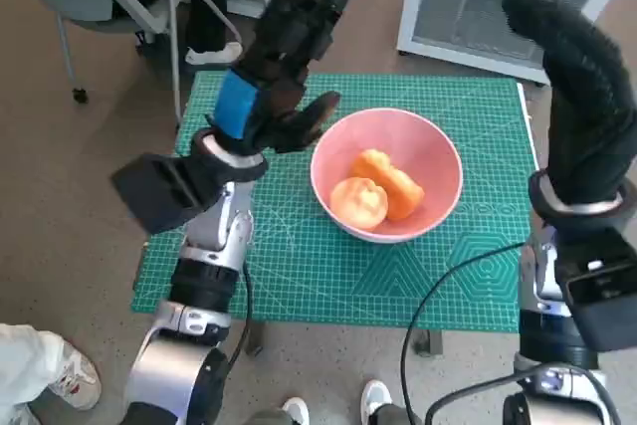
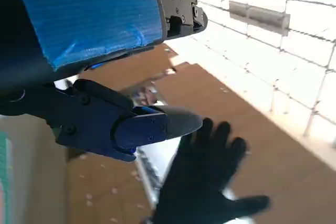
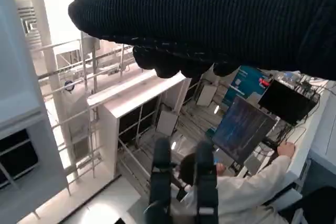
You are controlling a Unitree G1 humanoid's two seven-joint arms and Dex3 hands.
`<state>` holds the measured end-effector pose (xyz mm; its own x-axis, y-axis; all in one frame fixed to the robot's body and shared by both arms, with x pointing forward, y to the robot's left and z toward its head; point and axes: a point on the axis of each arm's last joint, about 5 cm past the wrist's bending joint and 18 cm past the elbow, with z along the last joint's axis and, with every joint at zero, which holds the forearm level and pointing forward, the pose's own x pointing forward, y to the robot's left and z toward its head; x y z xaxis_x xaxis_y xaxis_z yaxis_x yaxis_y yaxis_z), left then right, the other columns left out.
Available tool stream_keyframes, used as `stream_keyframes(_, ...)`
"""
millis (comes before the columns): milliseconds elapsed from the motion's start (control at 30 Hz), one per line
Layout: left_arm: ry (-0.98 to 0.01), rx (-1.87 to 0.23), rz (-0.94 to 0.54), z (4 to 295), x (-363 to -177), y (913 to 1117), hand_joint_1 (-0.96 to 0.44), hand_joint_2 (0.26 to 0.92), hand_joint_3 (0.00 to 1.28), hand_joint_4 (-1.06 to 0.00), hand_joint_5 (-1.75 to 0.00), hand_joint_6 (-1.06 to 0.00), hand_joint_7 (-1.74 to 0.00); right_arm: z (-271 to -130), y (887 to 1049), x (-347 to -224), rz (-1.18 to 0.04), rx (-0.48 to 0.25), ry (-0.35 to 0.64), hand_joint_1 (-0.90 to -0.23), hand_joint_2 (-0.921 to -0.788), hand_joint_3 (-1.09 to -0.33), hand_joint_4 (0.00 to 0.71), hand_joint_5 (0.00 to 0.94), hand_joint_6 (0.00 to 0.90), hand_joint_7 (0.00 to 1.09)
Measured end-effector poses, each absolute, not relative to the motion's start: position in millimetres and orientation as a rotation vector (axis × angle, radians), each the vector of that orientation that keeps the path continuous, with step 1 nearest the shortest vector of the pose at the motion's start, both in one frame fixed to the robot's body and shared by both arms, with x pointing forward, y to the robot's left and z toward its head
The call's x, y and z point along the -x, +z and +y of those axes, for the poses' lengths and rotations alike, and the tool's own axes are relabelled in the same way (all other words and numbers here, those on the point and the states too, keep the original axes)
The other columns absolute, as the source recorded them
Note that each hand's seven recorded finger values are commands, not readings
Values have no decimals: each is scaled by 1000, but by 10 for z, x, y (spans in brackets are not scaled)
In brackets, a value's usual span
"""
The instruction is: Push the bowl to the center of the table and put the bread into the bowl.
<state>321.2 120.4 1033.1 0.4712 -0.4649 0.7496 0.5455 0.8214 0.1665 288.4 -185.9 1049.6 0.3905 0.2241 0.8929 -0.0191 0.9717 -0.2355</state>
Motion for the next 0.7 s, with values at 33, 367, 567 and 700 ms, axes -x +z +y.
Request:
stream_keyframes(33, -621, 109, -892, 1200, -3204, 10331, -606, 921, 423, -85, -3, -40, -399, -1857, 10502, -2888, -1160, 198, 156, -565, -921, -766, 252, 0, 12, 569)
stream_keyframes(367, -587, 161, -945, 1167, -3151, 10303, -567, 921, 423, -126, -22, -40, -546, -1824, 10573, -2919, -1158, 189, 160, -573, -921, -769, 250, 0, 36, 575)
stream_keyframes(567, -562, 175, -954, 1155, -3143, 10297, -558, 921, 427, -166, -40, -73, -577, -1800, 10581, -2935, -1152, 181, 159, -572, -921, -771, 251, 1, 41, 573)
stream_keyframes(700, -554, 179, -954, 1158, -3138, 10297, -548, 921, 427, -182, -47, -91, -596, -1790, 10593, -2949, -1146, 178, 160, -573, -921, -769, 259, 5, 52, 577)
